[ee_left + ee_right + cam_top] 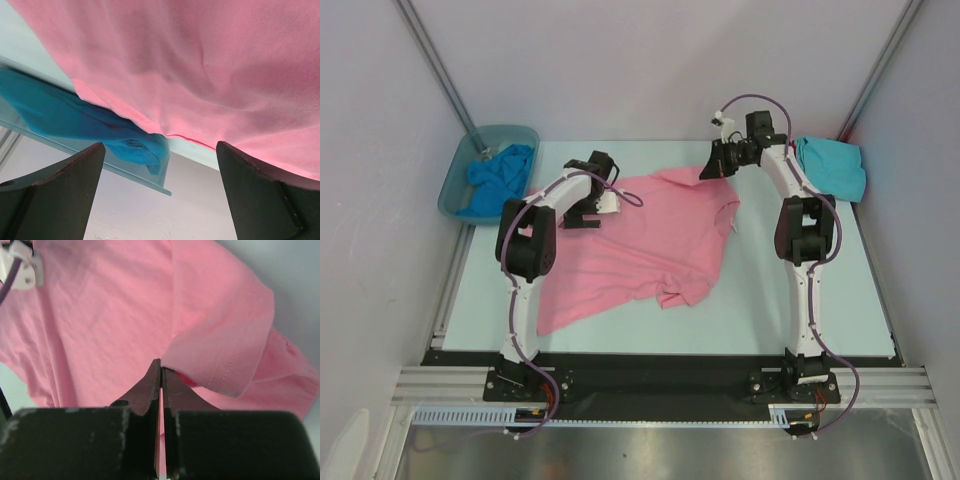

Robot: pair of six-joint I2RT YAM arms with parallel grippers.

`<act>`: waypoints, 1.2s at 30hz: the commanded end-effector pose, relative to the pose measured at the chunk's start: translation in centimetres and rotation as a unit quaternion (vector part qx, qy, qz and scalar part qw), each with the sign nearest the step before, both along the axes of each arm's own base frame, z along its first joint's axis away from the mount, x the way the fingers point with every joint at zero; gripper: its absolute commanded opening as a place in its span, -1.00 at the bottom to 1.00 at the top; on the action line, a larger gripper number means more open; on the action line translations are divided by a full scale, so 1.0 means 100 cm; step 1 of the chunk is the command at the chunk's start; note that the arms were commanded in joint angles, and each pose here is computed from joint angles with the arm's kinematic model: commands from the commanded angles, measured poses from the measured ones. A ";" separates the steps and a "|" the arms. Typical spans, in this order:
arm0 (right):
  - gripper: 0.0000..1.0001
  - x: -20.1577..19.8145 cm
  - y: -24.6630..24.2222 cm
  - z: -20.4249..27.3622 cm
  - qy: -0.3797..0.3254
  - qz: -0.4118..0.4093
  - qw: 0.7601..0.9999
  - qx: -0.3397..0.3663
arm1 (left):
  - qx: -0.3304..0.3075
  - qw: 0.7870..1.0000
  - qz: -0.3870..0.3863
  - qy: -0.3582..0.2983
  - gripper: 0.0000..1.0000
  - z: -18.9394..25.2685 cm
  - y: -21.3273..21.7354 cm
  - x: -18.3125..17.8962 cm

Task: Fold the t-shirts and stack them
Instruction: Flatten the tshirt out

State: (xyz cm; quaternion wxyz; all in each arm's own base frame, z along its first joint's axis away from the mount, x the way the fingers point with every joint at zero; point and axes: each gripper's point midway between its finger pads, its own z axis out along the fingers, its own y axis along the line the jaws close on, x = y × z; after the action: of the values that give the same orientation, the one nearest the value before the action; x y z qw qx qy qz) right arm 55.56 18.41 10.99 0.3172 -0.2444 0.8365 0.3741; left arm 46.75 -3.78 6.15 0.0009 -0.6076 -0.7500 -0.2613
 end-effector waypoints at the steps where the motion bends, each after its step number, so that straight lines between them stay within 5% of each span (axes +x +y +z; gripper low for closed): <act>1: -1.00 -0.021 0.003 0.022 -0.040 0.055 0.997 -0.044 | -0.011 0.999 -0.004 -0.033 0.99 0.023 -0.008 0.011; 24: -0.99 -0.117 -0.017 -0.041 0.021 0.274 0.940 -0.203 | -0.010 0.999 -0.008 -0.036 0.99 0.024 -0.002 0.014; 25: -0.82 -0.118 -0.017 -0.042 0.023 0.275 0.939 -0.208 | -0.010 0.999 -0.008 -0.037 0.99 0.025 -0.002 0.015; 26: -0.33 -0.117 -0.019 -0.046 0.027 0.276 0.937 -0.214 | -0.010 0.999 -0.009 -0.038 1.00 0.026 -0.002 0.015; 29: 0.05 -0.118 -0.022 -0.048 0.032 0.276 0.935 -0.220 | -0.011 0.999 -0.009 -0.039 0.99 0.026 -0.002 0.015; 32: 0.26 -0.116 -0.024 -0.044 0.029 0.275 0.935 -0.224 | -0.010 0.999 -0.008 -0.039 0.99 0.025 0.000 0.016; 36: 0.28 -0.101 -0.025 -0.038 0.007 0.256 0.940 -0.226 | -0.012 0.999 -0.009 -0.041 0.99 0.025 -0.001 0.017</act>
State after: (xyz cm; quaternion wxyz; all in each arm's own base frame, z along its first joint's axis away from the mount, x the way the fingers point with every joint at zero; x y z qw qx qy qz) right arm 45.14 16.50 5.22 0.1333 -0.5160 0.8069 0.2548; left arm 47.40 -3.73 6.41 -0.0081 -0.6094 -0.7469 -0.2659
